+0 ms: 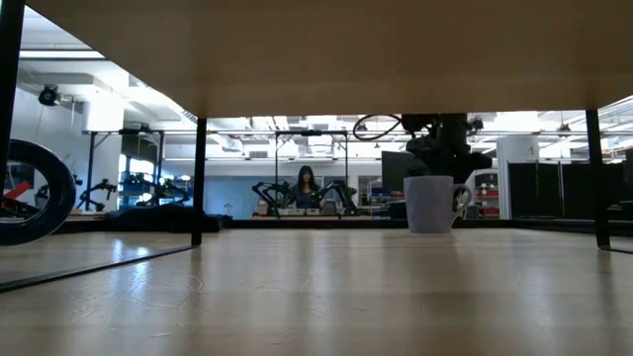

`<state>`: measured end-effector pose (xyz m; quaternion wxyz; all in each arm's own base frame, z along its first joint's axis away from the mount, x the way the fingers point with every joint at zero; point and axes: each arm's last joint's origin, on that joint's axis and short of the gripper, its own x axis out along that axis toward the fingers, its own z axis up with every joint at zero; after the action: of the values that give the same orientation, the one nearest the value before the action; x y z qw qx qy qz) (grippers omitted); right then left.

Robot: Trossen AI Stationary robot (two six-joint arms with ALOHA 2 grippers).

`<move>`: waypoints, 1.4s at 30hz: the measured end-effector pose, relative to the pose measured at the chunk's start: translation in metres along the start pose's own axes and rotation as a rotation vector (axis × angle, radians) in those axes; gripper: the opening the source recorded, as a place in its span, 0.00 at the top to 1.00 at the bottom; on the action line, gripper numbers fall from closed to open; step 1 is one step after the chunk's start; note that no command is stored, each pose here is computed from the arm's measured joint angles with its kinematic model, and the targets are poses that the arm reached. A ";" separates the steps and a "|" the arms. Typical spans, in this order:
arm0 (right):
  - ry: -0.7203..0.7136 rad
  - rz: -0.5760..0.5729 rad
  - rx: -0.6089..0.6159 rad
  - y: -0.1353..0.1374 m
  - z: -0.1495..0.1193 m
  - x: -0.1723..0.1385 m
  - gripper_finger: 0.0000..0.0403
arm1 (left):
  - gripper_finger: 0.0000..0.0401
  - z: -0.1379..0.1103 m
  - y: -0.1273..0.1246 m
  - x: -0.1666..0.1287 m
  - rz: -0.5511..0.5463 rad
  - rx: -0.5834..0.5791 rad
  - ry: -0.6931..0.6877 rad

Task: Stack small to large cups/mugs on shelf
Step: Put the blue mug on the shelf

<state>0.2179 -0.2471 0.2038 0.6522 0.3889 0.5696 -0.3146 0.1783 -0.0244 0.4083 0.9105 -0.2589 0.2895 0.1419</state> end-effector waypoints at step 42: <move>-0.153 0.020 -0.162 0.048 -0.051 -0.083 0.96 | 0.75 -0.007 0.004 0.010 0.032 -0.021 0.025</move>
<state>0.2206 -0.1820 0.2903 0.7261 0.3157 0.5379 -0.2896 0.1812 -0.0237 0.3955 0.9016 -0.2656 0.3034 0.1564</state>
